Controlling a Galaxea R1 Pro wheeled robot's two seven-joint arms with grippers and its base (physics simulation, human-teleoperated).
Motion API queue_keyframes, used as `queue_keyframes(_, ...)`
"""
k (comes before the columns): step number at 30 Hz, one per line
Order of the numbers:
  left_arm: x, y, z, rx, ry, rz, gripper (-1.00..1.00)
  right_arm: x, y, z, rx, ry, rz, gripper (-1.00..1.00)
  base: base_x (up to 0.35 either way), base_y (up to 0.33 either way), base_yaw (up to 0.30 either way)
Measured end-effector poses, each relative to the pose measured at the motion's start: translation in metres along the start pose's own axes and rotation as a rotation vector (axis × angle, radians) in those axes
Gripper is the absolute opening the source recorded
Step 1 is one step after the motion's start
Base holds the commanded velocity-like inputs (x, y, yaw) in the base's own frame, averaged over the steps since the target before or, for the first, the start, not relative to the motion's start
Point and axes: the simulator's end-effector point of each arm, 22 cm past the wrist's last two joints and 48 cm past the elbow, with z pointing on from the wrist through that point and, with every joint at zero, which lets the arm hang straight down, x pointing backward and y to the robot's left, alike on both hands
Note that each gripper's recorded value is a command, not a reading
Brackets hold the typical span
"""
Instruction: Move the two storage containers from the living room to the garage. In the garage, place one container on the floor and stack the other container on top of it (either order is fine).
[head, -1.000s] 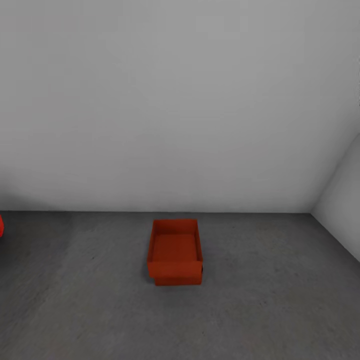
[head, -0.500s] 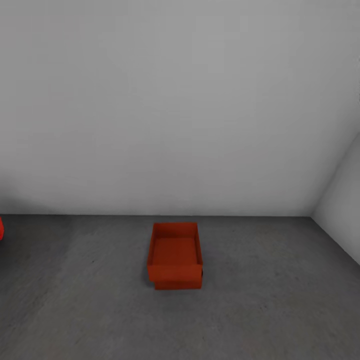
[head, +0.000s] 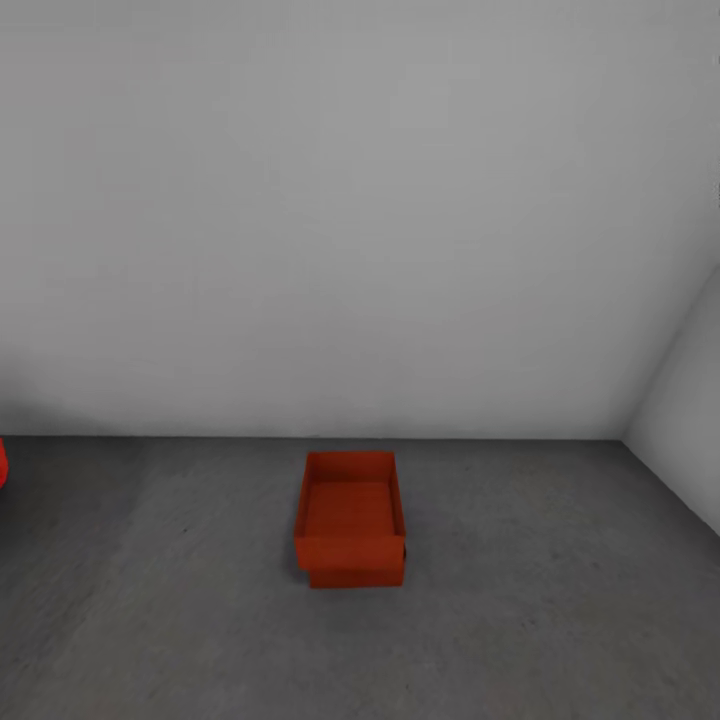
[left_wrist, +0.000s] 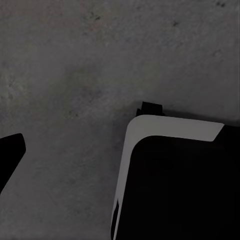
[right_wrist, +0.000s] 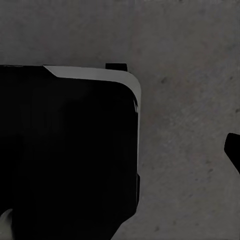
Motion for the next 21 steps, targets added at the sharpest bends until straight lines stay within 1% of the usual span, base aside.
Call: queue_keyframes(21,-0.014,-0.001,-0.003,0.004,-0.034,-0.005,1.0,-0.013,0.0,-0.001,-0.003,-0.034,0.004,1.0,0.0,0.0,0.0)
